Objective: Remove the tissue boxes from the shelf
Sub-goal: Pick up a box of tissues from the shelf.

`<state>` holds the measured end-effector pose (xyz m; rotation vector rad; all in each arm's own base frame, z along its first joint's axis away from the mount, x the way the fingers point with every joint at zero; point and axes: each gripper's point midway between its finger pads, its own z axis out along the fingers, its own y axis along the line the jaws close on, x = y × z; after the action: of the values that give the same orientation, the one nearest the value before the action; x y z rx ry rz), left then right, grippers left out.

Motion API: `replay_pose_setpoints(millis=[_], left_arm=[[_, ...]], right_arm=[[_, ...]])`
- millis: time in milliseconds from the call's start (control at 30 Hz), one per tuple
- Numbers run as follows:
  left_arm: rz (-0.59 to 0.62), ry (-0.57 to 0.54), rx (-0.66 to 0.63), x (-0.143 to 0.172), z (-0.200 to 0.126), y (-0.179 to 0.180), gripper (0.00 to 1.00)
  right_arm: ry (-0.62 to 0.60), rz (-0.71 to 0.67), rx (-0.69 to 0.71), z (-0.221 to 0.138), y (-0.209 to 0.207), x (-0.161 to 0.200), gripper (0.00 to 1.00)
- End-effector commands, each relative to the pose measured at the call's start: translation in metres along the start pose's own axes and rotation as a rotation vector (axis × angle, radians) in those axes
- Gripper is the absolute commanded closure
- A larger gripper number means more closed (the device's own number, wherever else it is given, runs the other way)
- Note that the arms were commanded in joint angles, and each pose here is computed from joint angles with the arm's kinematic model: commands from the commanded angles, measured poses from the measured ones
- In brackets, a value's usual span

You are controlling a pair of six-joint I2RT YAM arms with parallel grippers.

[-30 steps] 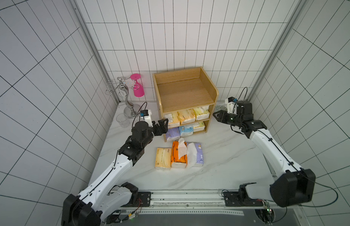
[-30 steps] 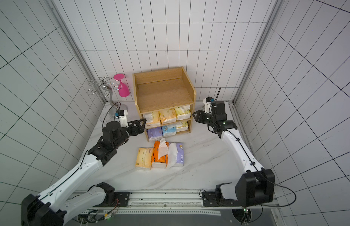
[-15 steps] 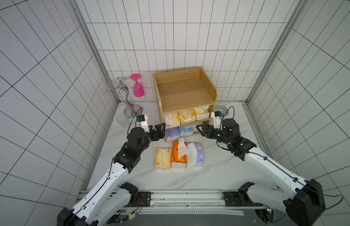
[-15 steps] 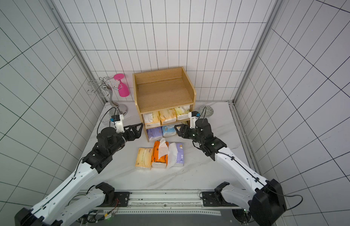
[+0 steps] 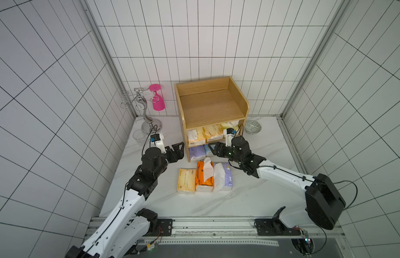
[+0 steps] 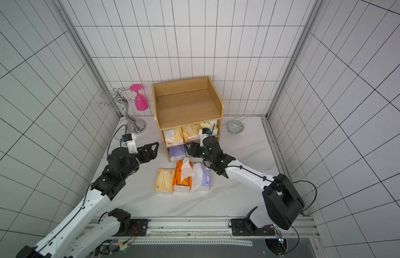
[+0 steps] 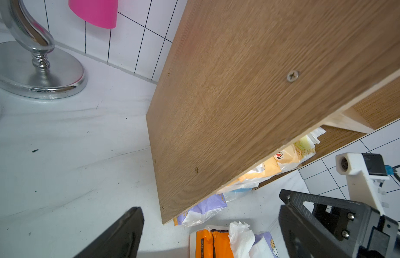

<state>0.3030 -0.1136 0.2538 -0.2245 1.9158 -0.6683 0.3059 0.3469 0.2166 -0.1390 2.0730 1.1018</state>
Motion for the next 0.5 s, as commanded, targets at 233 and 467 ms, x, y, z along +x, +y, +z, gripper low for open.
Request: replay_pose_setpoints(millis=[233, 467], left_arm=[[-0.002, 0.029, 0.001, 0.01, -0.005, 0.008, 0.02], [-0.003, 0.034, 0.015, 0.012, -0.008, 0.007, 0.02]], right_arm=[[-0.122, -0.056, -0.099, 0.018, 0.04, -0.036, 0.37], [-0.107, -0.066, -0.103, 0.037, 0.043, -0.032, 0.36]])
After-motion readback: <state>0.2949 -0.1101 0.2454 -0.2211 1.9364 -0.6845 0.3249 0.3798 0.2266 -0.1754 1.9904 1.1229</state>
